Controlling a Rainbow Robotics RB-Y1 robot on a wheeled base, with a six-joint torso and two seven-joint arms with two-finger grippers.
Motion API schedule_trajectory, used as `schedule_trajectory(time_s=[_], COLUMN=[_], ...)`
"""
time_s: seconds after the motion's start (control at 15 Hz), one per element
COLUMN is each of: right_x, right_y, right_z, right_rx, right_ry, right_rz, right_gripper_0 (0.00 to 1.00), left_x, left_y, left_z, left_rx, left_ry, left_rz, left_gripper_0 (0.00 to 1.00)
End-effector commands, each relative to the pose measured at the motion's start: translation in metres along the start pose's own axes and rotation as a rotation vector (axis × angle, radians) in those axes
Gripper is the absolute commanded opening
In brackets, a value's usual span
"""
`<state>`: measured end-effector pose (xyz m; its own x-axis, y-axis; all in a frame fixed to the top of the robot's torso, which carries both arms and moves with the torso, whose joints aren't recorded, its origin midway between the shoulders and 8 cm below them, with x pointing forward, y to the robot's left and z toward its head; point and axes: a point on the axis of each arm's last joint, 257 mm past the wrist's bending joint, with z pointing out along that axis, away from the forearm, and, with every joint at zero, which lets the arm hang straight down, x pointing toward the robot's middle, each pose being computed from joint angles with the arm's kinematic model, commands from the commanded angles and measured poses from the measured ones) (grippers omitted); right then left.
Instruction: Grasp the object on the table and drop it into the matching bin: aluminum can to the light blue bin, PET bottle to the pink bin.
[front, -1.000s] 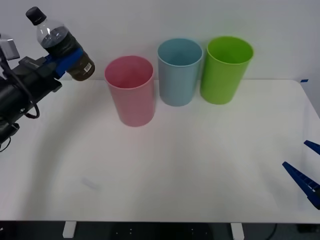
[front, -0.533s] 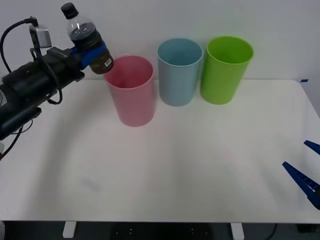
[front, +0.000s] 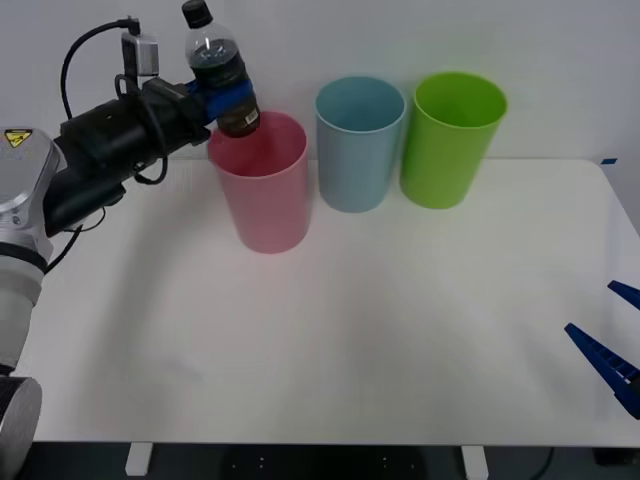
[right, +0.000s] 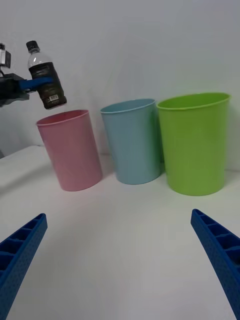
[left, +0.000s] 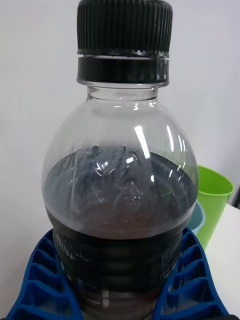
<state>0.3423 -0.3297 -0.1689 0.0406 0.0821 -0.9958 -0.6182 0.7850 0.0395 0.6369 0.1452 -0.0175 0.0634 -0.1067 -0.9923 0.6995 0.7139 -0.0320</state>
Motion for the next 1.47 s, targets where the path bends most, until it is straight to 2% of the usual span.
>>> schedule_trajectory(time_s=[0.07, 0.27, 0.4, 0.47, 0.53, 0.6, 0.93, 1.13, 1.47], right_x=[0.000, 0.000, 0.000, 0.000, 0.000, 0.000, 0.000, 0.000, 0.000], right_y=[0.000, 0.000, 0.000, 0.000, 0.000, 0.000, 0.000, 0.000, 0.000], right_z=[0.000, 0.000, 0.000, 0.000, 0.000, 0.000, 0.000, 0.000, 0.000], right_rx=[0.000, 0.000, 0.000, 0.000, 0.000, 0.000, 0.000, 0.000, 0.000], right_ry=[0.000, 0.000, 0.000, 0.000, 0.000, 0.000, 0.000, 0.000, 0.000], right_rz=[0.000, 0.000, 0.000, 0.000, 0.000, 0.000, 0.000, 0.000, 0.000], right_gripper_0=[1.00, 1.00, 1.00, 1.00, 1.00, 1.00, 1.00, 1.00, 1.00], left_x=[0.002, 0.002, 0.002, 0.002, 0.003, 0.002, 0.001, -0.003, -0.006], left_y=[-0.004, -0.002, -0.002, -0.002, -0.002, -0.001, -0.001, -0.002, 0.002], left_z=[0.007, 0.007, 0.007, 0.006, 0.007, 0.007, 0.005, -0.002, -0.044], left_rx=[-0.002, -0.010, -0.010, -0.011, -0.011, -0.015, -0.013, -0.005, -0.015], left_ry=[-0.004, -0.004, -0.006, -0.005, -0.004, -0.007, -0.015, -0.057, -0.103], left_rz=[-0.004, 0.000, -0.002, 0.002, 0.002, 0.003, -0.012, -0.069, -0.088], left_gripper_0=[0.00, 0.01, 0.12, 0.26, 0.52, 0.99, 1.00, 1.00, 1.00])
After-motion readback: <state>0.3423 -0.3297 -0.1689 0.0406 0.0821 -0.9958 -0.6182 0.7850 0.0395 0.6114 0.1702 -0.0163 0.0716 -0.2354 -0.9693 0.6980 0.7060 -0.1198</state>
